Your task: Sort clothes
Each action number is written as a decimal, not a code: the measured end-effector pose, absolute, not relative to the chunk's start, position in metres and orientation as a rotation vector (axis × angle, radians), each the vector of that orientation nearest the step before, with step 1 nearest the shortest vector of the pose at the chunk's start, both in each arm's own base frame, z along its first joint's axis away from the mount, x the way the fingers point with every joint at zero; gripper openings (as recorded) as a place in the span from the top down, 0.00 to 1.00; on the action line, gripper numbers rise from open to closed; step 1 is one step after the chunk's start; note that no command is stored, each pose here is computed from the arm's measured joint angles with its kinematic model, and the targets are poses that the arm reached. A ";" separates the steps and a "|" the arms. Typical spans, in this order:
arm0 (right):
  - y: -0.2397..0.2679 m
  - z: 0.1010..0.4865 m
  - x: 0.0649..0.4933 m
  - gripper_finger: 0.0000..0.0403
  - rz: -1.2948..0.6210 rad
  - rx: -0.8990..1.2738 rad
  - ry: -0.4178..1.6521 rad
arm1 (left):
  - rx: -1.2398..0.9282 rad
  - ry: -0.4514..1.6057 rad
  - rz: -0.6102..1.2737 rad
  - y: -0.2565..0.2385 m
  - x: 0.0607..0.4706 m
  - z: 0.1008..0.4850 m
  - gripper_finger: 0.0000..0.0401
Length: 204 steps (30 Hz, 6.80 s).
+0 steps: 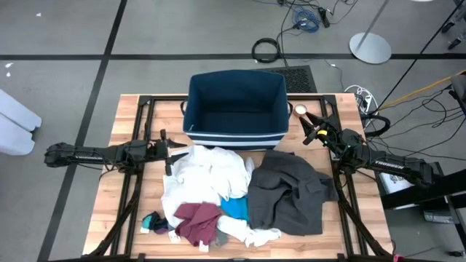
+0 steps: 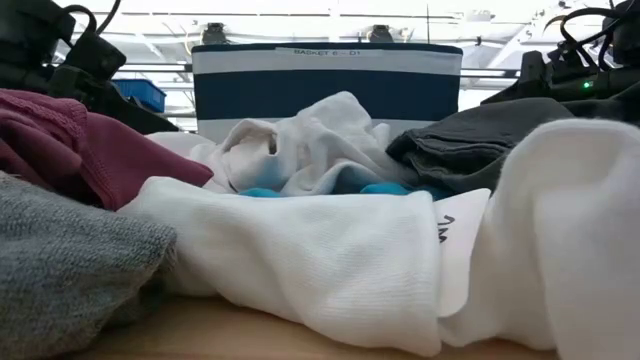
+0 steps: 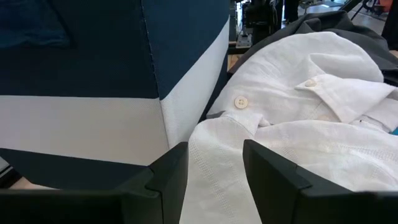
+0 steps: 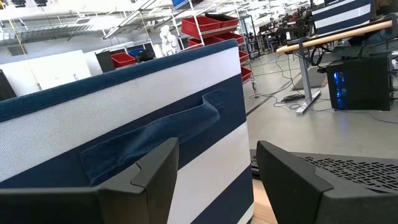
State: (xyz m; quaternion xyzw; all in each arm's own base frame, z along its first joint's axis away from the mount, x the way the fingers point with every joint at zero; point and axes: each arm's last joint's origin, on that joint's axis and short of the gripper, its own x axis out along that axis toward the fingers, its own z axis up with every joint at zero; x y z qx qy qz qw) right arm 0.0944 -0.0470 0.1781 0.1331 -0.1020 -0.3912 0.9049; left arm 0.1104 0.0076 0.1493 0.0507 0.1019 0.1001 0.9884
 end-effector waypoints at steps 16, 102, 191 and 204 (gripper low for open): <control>-0.047 0.178 0.094 0.49 -0.808 0.275 -0.211 | 0.102 0.205 0.201 0.008 0.110 0.149 0.59; -0.040 0.188 0.099 0.49 -0.500 0.147 -0.236 | -0.507 -0.049 0.304 0.010 0.112 0.165 0.59; 0.067 0.206 0.334 0.49 0.034 0.085 0.683 | 0.151 0.925 0.131 -0.075 0.234 0.217 0.40; 0.064 0.193 0.338 0.73 0.009 0.104 0.716 | -0.009 1.016 0.242 -0.067 0.248 0.192 0.47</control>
